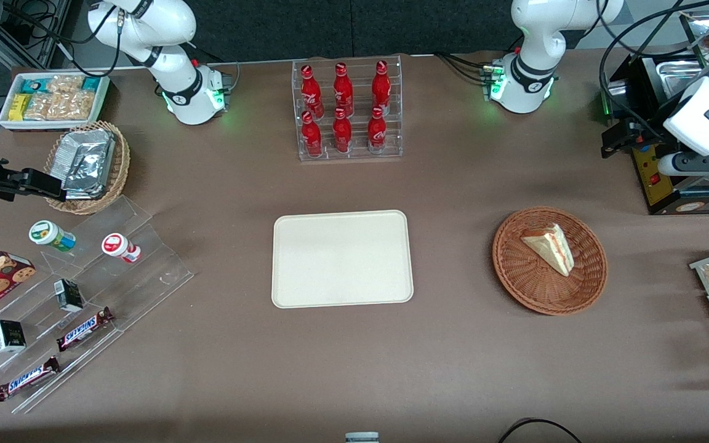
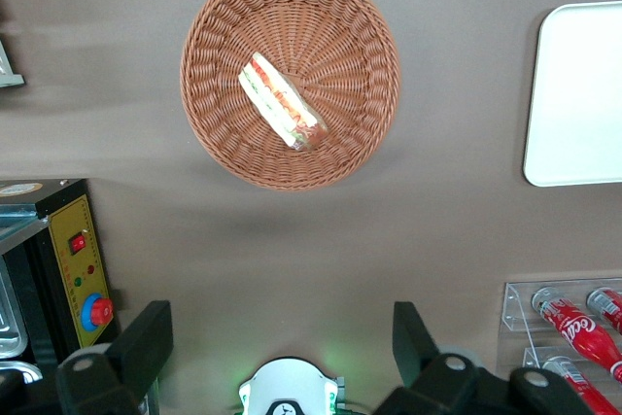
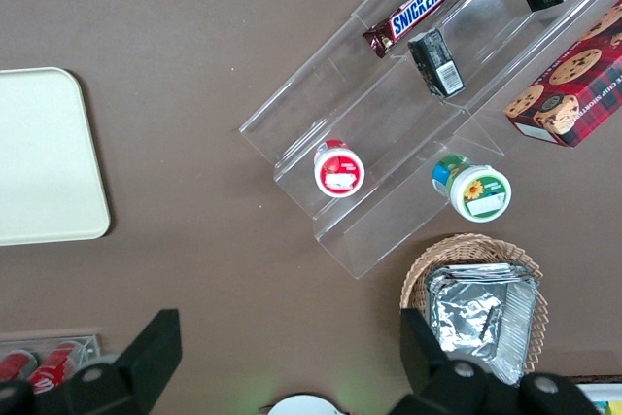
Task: Place sandwich from basket to tray
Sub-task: 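Move the left gripper down over the wrapped sandwich in the wicker basket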
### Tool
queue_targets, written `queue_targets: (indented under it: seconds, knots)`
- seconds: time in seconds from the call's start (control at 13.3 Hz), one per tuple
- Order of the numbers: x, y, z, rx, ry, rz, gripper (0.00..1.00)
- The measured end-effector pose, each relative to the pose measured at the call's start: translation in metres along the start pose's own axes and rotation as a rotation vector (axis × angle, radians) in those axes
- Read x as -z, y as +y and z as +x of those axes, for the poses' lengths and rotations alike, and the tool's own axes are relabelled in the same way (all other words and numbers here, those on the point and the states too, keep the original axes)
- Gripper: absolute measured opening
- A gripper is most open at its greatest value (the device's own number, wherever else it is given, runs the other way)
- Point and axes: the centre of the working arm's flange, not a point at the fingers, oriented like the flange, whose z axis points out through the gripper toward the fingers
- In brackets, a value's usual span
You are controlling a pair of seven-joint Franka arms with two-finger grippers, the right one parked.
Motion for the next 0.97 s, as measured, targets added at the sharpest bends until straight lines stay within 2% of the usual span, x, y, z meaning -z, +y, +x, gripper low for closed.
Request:
queue_targets:
  seconds: [0.15,0.3,0.45,0.6,0.97]
  knots:
    - [-0.001,-0.004,-0.003,0.006,-0.027,0.0,1.0]
    - [-0.002,-0.008,-0.004,0.013,-0.036,0.005,1.0]
    - [-0.013,-0.014,0.005,0.039,-0.057,0.048,1.0]
    - [-0.043,-0.018,0.026,0.105,-0.093,0.067,1.0]
    - [-0.145,-0.018,0.083,0.512,-0.077,0.049,1.0]
